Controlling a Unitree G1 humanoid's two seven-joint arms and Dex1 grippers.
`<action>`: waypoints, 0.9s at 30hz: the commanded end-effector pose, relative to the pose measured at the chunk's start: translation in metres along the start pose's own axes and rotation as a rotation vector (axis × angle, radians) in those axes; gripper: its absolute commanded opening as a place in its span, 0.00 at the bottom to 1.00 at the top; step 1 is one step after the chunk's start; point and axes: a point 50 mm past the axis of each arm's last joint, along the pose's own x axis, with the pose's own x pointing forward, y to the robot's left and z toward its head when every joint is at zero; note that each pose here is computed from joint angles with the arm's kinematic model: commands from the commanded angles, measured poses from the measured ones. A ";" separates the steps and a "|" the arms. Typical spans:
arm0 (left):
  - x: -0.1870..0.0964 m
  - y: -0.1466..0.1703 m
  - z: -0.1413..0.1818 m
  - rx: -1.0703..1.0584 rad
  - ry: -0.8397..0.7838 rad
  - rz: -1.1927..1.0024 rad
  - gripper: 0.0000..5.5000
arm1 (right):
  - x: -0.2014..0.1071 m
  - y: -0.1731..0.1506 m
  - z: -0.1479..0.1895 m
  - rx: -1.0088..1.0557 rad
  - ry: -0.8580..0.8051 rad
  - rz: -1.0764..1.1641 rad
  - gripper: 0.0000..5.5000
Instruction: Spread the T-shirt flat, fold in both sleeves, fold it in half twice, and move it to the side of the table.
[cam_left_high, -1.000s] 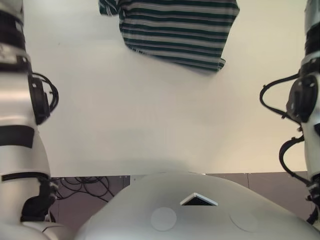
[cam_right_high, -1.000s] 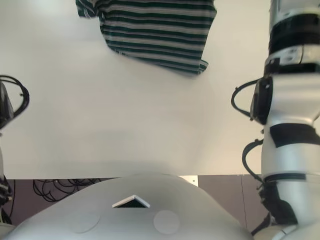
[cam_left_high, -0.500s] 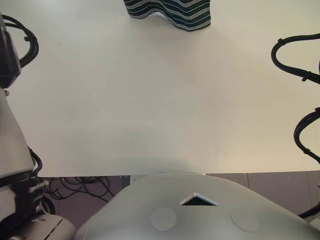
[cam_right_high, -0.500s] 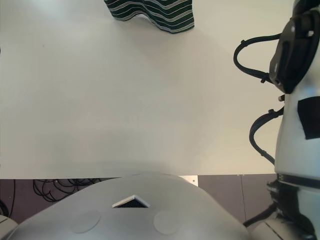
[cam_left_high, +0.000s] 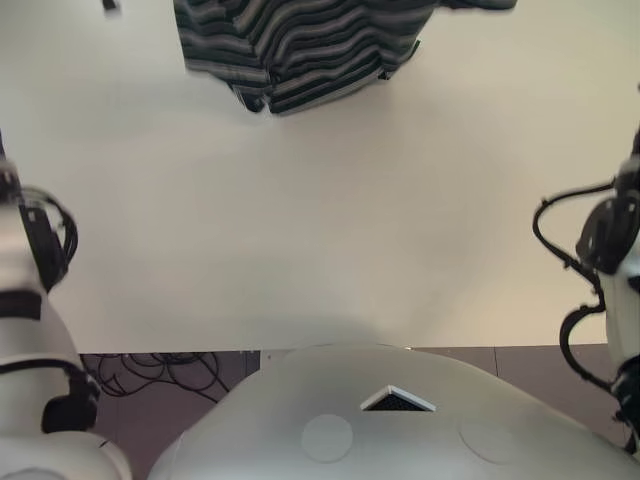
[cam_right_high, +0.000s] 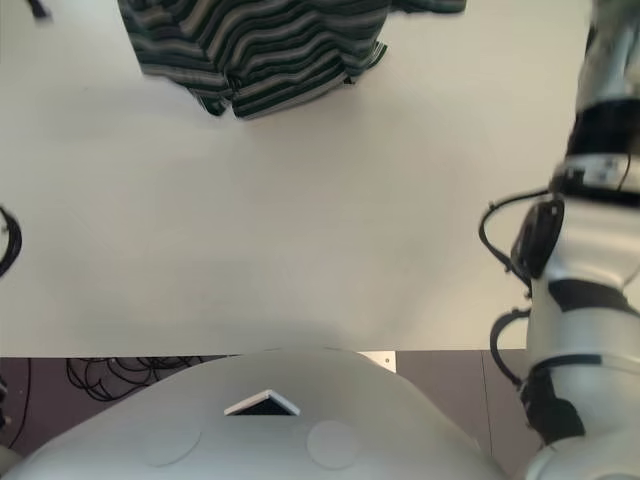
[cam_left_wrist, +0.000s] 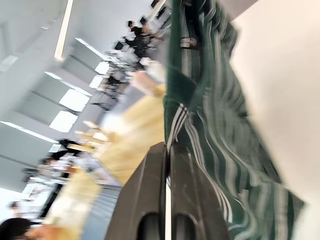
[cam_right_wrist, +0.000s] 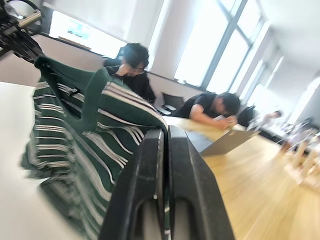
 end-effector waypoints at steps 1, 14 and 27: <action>0.000 -0.201 0.016 -0.310 0.009 -0.792 0.00 | -0.117 0.143 -0.059 0.207 0.639 0.667 0.01; -0.024 -0.296 0.002 -0.347 0.253 -0.844 0.00 | -0.153 0.228 -0.060 0.482 0.665 0.587 0.01; -0.062 -0.300 0.015 -0.496 0.394 -0.898 0.26 | -0.182 0.209 -0.053 0.470 0.799 0.553 0.29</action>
